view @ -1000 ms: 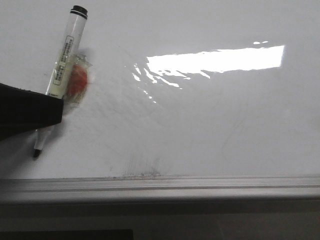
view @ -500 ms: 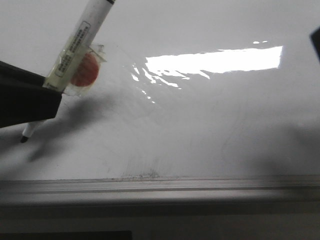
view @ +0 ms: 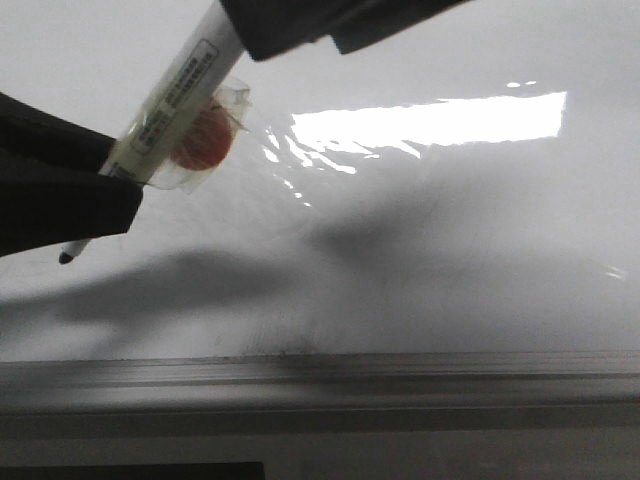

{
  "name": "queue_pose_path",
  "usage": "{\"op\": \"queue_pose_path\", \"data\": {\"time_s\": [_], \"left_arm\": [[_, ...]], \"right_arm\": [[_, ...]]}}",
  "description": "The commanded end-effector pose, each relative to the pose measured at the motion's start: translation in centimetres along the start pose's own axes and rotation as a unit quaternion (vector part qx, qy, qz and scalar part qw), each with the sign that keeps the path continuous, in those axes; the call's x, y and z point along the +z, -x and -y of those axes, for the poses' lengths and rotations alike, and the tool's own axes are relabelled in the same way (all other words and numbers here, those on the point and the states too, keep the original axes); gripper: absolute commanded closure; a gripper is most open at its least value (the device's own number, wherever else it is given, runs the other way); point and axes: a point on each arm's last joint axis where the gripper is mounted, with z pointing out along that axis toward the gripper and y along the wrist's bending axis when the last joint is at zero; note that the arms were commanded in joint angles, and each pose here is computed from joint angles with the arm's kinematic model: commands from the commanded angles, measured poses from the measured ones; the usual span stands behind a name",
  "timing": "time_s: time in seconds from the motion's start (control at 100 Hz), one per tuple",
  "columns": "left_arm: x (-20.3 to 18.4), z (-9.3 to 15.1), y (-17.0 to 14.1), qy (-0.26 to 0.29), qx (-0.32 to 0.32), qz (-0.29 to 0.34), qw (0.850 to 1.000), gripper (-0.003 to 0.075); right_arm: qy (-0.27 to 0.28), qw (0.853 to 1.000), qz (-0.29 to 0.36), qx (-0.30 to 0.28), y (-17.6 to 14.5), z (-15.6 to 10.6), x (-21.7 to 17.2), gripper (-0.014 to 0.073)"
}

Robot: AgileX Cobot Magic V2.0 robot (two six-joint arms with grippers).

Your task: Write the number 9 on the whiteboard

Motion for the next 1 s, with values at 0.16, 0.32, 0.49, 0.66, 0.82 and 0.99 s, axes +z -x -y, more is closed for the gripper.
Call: {"op": "queue_pose_path", "data": {"time_s": [0.16, 0.32, 0.49, 0.66, 0.82, 0.99], "left_arm": [[-0.1, -0.6, 1.8, 0.012, -0.004, 0.058, 0.998, 0.0741], [-0.1, -0.7, 1.8, 0.013, -0.008, 0.058, 0.998, 0.0741], [-0.1, -0.7, 1.8, 0.014, -0.01, 0.058, 0.998, 0.0679], [-0.1, -0.7, 1.8, 0.016, -0.017, 0.058, 0.998, 0.0529], [-0.5, -1.0, 2.0, 0.027, -0.04, 0.062, 0.997, 0.0508], [-3.1, -1.6, 2.3, 0.064, -0.089, 0.052, 0.993, 0.0508]], "right_arm": [[0.0, 0.999, 0.041, 0.035, 2.5, 0.2, 1.6, 0.0258], [-0.001, 0.998, 0.043, 0.048, 2.7, 0.4, 2.5, 0.0412], [-0.004, 0.998, 0.042, 0.049, 2.7, 0.5, 2.6, 0.0643], [0.003, 0.998, 0.039, 0.045, 2.7, 0.2, 2.6, 0.0666], [0.002, 0.998, 0.04, 0.037, 2.7, 0.2, 2.6, 0.0666], [-0.01, 0.998, 0.055, 0.041, 3.0, 0.8, 1.5, 0.0652]]}}
